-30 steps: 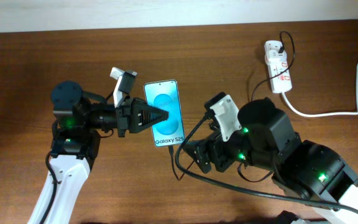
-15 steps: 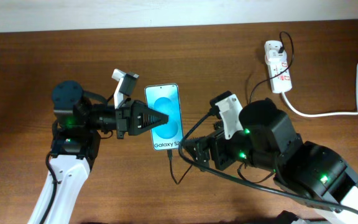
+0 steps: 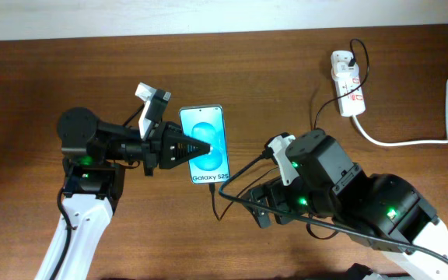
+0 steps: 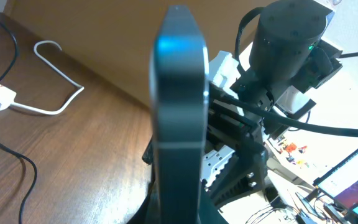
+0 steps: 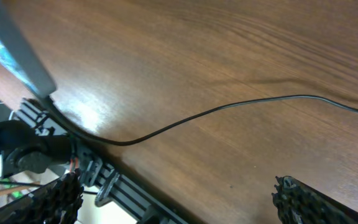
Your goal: Plug charger to phone and switch on socket
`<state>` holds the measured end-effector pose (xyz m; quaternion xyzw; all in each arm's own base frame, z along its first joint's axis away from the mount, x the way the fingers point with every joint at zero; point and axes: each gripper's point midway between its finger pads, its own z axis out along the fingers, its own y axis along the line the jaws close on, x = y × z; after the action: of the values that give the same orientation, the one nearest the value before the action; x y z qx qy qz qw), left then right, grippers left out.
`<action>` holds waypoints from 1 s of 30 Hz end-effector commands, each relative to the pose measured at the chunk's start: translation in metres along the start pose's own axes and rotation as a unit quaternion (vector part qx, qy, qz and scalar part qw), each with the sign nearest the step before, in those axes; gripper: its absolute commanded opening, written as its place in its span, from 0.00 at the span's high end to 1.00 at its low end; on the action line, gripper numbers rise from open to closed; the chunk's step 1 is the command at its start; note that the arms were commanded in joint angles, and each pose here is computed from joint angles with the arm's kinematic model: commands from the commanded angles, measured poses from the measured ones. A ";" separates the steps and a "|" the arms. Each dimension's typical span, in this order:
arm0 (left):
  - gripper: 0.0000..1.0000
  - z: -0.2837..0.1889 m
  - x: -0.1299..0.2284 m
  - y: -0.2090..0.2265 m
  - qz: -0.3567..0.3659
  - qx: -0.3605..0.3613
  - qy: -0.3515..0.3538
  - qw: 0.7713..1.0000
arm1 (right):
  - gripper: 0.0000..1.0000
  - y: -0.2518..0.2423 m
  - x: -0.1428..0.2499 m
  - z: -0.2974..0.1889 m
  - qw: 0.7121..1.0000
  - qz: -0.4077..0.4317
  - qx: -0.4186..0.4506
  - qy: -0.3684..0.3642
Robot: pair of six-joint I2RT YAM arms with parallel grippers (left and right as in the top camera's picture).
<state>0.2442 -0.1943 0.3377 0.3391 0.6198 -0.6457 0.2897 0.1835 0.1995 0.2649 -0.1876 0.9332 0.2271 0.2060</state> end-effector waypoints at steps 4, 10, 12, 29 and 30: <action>1.00 -0.001 -0.016 0.002 0.006 -0.028 -0.032 0.999 | 0.02 0.002 0.007 -0.001 1.000 0.011 -0.008 0.015; 1.00 -0.003 -0.028 0.013 -0.022 -0.058 -0.069 0.996 | 0.02 0.028 0.001 -0.003 0.997 0.003 -0.081 0.012; 1.00 -0.005 -0.035 0.018 -0.041 -0.073 -0.090 0.992 | 0.02 0.043 -0.007 -0.006 0.993 -0.006 -0.119 -0.002; 1.00 -0.008 -0.033 0.040 -0.176 -0.096 -0.121 0.972 | 0.02 0.044 -0.033 0.010 0.993 -0.016 -0.114 -0.029; 1.00 -0.008 -0.033 0.044 -0.181 -0.098 -0.123 0.971 | 0.02 0.045 -0.033 0.006 0.992 -0.018 -0.117 -0.036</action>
<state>0.2968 -0.1906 0.3312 0.1025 0.6943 -0.6642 0.2574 0.1956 0.2533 0.2787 -0.2151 0.8967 0.3318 0.1989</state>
